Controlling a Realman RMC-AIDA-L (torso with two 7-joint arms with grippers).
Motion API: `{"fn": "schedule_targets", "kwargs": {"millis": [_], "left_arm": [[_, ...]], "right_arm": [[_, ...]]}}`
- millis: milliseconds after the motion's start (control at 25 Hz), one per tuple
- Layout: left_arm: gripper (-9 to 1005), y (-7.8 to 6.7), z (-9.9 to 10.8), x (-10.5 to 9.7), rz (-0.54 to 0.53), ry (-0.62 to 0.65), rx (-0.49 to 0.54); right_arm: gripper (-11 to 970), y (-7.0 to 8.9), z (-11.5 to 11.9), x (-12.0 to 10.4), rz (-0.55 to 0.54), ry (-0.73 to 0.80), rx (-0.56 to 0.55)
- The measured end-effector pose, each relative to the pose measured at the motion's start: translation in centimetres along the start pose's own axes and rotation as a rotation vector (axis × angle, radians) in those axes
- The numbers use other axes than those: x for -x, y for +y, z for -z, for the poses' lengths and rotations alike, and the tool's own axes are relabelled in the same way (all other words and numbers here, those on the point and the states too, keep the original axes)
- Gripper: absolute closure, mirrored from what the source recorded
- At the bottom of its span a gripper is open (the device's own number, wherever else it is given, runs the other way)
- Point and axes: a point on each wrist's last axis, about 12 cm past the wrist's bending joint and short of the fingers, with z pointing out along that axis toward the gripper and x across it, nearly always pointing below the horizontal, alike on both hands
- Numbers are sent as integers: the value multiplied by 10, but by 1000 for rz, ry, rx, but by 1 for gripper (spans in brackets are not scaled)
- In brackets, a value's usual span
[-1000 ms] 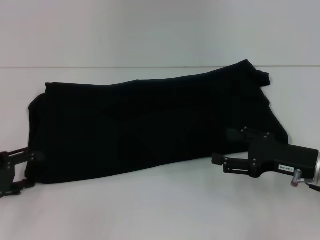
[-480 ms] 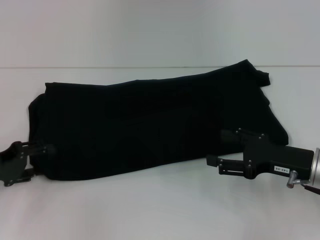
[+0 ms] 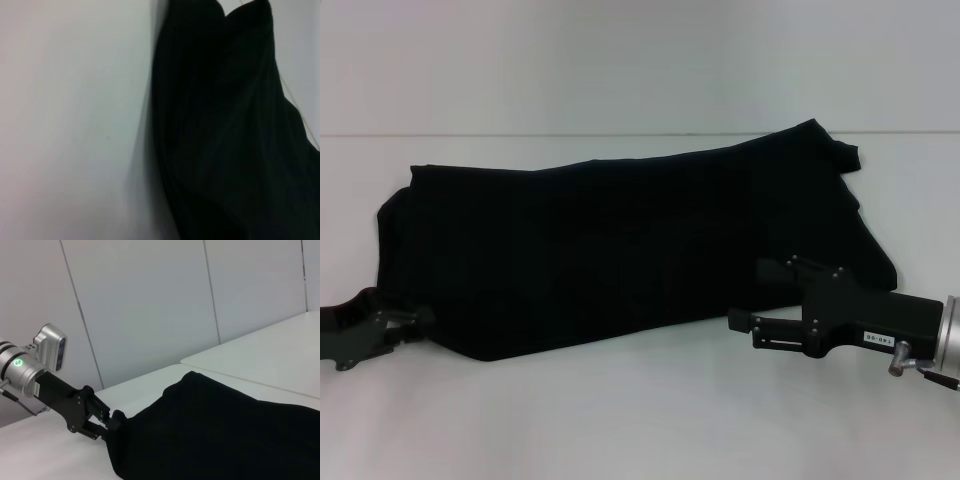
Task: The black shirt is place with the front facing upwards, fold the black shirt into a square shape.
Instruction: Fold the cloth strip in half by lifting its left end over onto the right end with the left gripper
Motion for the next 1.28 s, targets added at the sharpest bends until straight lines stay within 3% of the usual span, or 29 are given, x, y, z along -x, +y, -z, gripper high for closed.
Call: {"fn": "schedule_targets", "kwargs": {"millis": [440,680,1080,1280], "left_arm": [[966,3,2,0,9,-19,5],[976,11,11,-3,28,-73,-47],[976,36,58,9,75,-242,-24],[972,35,63,15,71,-269,-30]], "right_arm": [[23,0,0,1,-4,-9,2],[23,-1,4,1,-17,-21,-17],[22,-9,18,3,-66,-75,-79],[23,-8,20,-2,-84,-77,-91]]}}
